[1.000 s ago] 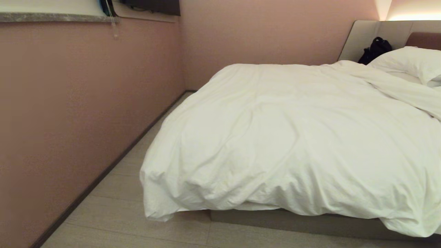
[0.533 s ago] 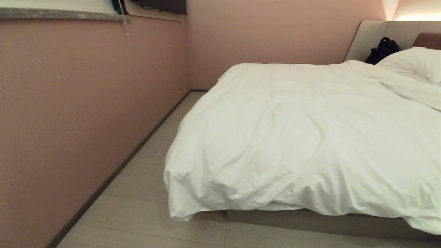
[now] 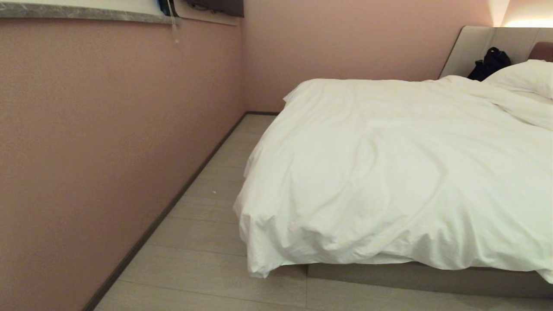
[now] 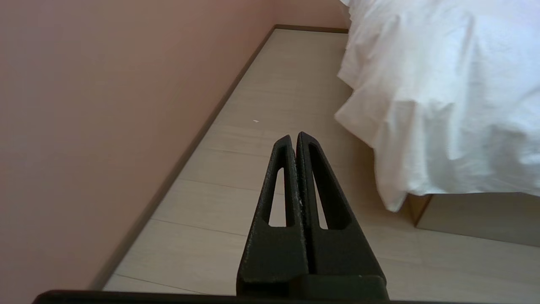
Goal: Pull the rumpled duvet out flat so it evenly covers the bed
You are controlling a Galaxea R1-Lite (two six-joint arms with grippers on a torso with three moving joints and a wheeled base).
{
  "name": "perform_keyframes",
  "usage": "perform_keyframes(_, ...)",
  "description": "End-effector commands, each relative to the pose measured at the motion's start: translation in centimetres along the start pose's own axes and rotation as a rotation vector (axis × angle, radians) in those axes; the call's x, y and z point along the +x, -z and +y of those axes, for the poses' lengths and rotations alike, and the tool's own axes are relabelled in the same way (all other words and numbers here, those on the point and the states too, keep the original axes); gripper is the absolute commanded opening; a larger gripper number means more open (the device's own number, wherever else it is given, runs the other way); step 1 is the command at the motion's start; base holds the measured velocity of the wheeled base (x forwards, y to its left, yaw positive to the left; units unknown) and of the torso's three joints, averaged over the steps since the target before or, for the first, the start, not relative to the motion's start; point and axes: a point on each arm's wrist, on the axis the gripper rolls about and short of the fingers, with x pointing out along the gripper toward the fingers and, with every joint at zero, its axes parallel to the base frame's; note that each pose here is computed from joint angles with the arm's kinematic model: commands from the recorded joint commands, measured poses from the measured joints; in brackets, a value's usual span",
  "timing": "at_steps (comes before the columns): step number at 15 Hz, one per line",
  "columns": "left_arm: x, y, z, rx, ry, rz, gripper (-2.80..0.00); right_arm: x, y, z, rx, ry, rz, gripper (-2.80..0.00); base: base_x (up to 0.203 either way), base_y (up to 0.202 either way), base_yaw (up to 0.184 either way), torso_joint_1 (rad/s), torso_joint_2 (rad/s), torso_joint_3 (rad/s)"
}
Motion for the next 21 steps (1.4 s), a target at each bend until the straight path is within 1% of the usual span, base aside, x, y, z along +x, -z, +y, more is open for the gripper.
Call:
perform_keyframes(1, 0.0, -0.01, 0.0, 0.0, -0.001, -0.001, -2.8, 0.0, 0.0, 0.0, 0.0, 0.0, 0.0, -2.8, 0.0, 0.197, -0.006, -0.002, 0.0, 0.006)
perform_keyframes(16, 0.0, -0.01, 0.0, 0.0, -0.001, -0.001, -2.8, 0.0, 0.0, 0.0, 0.0, 0.0, 0.0, -2.8, 0.0, 0.196, -0.001, 0.003, 0.0, 0.002)
perform_keyframes(18, 0.0, -0.01, 0.01, -0.002, -0.002, -0.001, -2.8, 0.0, 0.0, 0.0, 0.0, 0.0, 0.0, -2.8, 0.0, 0.123, 0.003, 0.002, 0.01, 0.002)
perform_keyframes(21, 0.0, -0.01, 0.01, 0.0, -0.002, -0.001, -2.8, 0.0, 0.0, 0.0, 0.0, -0.001, -0.001, -2.8, 0.0, 0.0, 0.0, 0.0, 0.0, 0.0)
